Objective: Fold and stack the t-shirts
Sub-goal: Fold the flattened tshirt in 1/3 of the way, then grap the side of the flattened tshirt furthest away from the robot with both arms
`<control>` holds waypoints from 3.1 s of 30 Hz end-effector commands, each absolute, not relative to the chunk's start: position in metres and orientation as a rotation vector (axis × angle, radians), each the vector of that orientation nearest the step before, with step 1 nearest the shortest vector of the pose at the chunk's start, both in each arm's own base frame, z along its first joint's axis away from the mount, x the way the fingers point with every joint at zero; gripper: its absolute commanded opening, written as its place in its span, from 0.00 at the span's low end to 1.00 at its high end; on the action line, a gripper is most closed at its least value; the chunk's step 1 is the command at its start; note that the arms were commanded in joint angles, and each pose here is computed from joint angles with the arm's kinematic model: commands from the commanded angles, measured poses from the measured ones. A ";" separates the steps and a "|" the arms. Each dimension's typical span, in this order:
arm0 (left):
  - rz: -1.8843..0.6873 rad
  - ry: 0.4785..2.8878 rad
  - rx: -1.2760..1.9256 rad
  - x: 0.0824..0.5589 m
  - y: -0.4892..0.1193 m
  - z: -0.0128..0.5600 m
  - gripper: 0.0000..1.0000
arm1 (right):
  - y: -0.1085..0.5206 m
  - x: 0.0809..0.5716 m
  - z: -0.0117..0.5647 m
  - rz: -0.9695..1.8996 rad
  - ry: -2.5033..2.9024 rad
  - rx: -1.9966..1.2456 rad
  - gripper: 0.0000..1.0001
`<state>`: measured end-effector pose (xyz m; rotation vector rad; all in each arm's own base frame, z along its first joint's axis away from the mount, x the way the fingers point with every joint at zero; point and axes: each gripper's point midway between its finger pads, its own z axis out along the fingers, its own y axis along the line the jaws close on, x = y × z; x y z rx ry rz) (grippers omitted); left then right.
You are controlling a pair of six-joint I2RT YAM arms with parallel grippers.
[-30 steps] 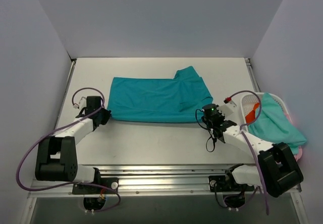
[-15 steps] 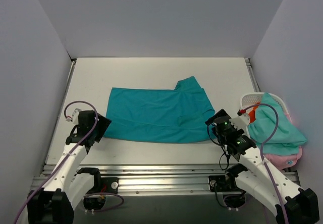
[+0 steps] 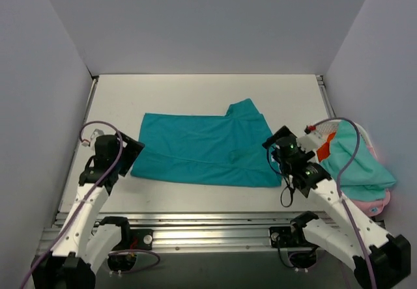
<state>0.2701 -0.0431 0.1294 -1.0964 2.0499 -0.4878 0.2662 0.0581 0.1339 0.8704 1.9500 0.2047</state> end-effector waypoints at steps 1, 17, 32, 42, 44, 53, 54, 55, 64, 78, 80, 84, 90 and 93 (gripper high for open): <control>-0.536 2.009 -0.920 0.338 -0.052 0.160 0.94 | 0.083 0.329 0.152 0.150 1.946 0.696 1.00; -0.561 2.056 -0.831 0.489 -0.048 0.111 0.95 | 0.082 0.582 0.079 0.022 2.078 0.577 1.00; -0.573 2.045 -0.856 0.508 -0.031 0.101 0.96 | 0.108 0.618 0.047 0.097 2.116 0.566 0.99; -0.598 2.052 -0.872 0.502 -0.033 0.096 0.96 | 0.120 0.576 0.020 0.103 2.170 0.556 0.91; -0.598 2.052 -0.872 0.500 -0.033 0.097 0.96 | 0.121 0.570 0.016 0.098 2.176 0.559 0.89; -0.604 2.048 -0.865 0.491 -0.034 0.103 0.97 | 0.122 0.560 -0.005 0.102 2.203 0.546 0.68; -0.605 2.047 -0.864 0.490 -0.034 0.105 0.97 | 0.123 0.561 -0.005 0.107 2.199 0.541 0.58; -0.600 2.050 -0.868 0.490 -0.034 0.103 0.97 | 0.124 0.562 -0.006 0.112 2.201 0.535 0.53; -0.591 2.065 -0.875 0.493 -0.033 0.096 0.97 | 0.123 0.566 -0.017 0.120 2.227 0.530 0.01; -0.414 2.130 -0.933 0.519 -0.004 0.078 0.97 | 0.114 0.562 -0.001 0.108 2.207 0.536 0.00; -0.404 2.141 -0.944 0.525 -0.002 0.072 0.97 | 0.115 0.561 0.002 0.113 2.204 0.534 0.00; -0.399 2.165 -0.963 0.531 -0.002 0.057 0.97 | 0.114 0.561 0.005 0.116 2.196 0.536 0.00; -0.438 2.206 -0.963 0.531 -0.013 0.040 0.99 | 0.115 0.560 0.003 0.125 2.196 0.540 0.00; -0.455 2.208 -0.950 0.532 -0.018 0.041 0.99 | 0.115 0.560 0.000 0.130 2.199 0.540 0.00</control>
